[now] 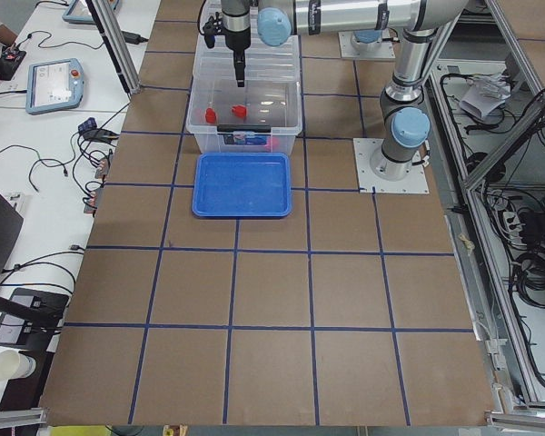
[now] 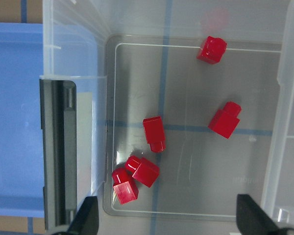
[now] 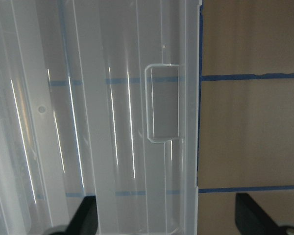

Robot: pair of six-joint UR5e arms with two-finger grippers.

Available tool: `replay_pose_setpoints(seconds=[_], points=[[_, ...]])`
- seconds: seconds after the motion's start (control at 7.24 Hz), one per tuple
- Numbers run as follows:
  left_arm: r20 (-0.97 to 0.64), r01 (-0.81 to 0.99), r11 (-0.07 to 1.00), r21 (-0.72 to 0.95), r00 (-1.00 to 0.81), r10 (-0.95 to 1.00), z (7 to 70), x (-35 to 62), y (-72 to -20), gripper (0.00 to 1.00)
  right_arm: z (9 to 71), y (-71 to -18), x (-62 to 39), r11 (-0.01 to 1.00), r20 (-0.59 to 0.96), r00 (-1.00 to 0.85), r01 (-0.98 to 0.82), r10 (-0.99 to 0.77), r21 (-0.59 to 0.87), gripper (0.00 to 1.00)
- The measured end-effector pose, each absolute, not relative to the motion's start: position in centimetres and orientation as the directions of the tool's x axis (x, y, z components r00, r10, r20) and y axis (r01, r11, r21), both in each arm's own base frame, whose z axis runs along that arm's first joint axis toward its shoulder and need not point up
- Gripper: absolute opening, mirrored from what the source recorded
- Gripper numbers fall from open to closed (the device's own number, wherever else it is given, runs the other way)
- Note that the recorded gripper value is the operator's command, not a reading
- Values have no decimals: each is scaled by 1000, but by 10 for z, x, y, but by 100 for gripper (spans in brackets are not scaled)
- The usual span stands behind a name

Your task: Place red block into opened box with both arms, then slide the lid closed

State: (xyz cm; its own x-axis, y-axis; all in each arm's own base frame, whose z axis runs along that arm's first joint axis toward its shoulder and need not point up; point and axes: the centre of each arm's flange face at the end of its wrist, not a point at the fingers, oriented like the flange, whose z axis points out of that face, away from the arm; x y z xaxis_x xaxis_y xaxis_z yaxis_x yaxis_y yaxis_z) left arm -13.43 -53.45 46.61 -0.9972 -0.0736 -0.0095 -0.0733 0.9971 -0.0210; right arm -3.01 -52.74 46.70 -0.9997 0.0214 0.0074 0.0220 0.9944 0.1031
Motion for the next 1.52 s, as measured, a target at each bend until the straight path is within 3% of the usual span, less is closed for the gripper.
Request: replay_pose_setpoints(seconds=[0.41,0.97,1.52], points=[[-10,2,995,-98,-1000,1,519,-134,-498,100,427,-555,-92,991,39,-995,94,91,90,100],[-9,111,989,-100,-994,111,520,-133,-486,100,385,-582,-126,994,55,-996,78,74,72,100],[0,8,996,-87,-1000,8,510,-127,-483,100,368,-584,-127,993,44,-997,71,67,94,100]])
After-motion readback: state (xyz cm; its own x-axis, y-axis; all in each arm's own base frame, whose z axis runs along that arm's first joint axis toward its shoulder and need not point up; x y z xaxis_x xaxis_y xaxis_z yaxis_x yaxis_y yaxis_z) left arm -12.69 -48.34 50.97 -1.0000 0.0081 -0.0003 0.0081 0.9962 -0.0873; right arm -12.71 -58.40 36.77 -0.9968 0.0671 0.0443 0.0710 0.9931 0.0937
